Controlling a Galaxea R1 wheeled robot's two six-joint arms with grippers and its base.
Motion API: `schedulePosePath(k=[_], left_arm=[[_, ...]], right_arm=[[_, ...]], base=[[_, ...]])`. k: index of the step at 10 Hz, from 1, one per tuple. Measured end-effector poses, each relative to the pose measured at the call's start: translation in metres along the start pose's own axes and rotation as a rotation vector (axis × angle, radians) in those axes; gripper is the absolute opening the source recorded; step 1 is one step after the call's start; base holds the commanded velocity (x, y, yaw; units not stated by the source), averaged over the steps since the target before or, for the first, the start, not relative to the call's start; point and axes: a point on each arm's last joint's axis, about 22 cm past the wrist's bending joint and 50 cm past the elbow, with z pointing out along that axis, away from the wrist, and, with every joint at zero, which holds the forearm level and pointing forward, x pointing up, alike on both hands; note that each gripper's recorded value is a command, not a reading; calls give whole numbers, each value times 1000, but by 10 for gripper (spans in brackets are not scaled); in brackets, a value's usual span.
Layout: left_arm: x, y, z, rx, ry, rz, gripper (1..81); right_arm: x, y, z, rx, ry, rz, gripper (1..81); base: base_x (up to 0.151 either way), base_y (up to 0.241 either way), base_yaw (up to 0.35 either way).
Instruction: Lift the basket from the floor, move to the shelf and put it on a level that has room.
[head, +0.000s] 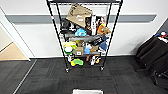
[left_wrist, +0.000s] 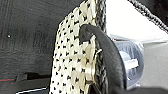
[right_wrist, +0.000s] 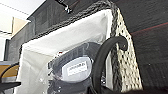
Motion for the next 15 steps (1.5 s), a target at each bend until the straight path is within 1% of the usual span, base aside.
schedulePosePath(k=[2, 4, 5, 7, 9, 10, 11, 12, 13, 14, 15], left_arm=[[-14, 13, -24, -35, -3, 18, 10], [-41, 25, -40, -74, -12, 25, 10], [-59, 25, -43, -81, -29, 16, 10], [-92, 13, -41, -74, -62, -12, 10], [-106, 12, -36, -81, -58, -24, 10], [-114, 11, -34, -86, -62, -28, 10], [-128, 8, -31, -89, -80, -38, 10], [-142, 1, -29, -88, -98, -62, 10], [-151, -3, -29, -86, -114, -82, 10], [-147, -3, -32, -94, -94, -88, 10], [-140, -2, -33, -102, -61, -79, 10]], right_arm=[[-12, -15, -22, 37, 9, -5, 10], [-33, -13, -44, 45, 21, 7, 10], [-45, -11, -52, 47, 14, 14, 10], [-62, -15, -60, 63, 1, 25, 10], [-78, -4, -66, 55, 24, 52, 10], [-91, 1, -69, 53, 25, 68, 10], [-102, 5, -69, 50, 8, 84, 10], [-110, 6, -70, 53, -12, 99, 10], [-112, 3, -70, 61, -20, 103, 10], [-107, 0, -72, 71, -3, 107, 10], [-105, 2, -76, 72, 27, 113, 10]], base=[[0, 0, 0], [0, 0, 0], [0, 0, 0], [0, 0, 0], [0, 0, 0], [0, 0, 0], [0, 0, 0], [0, 0, 0], [0, 0, 0], [0, 0, 0], [0, 0, 0]])
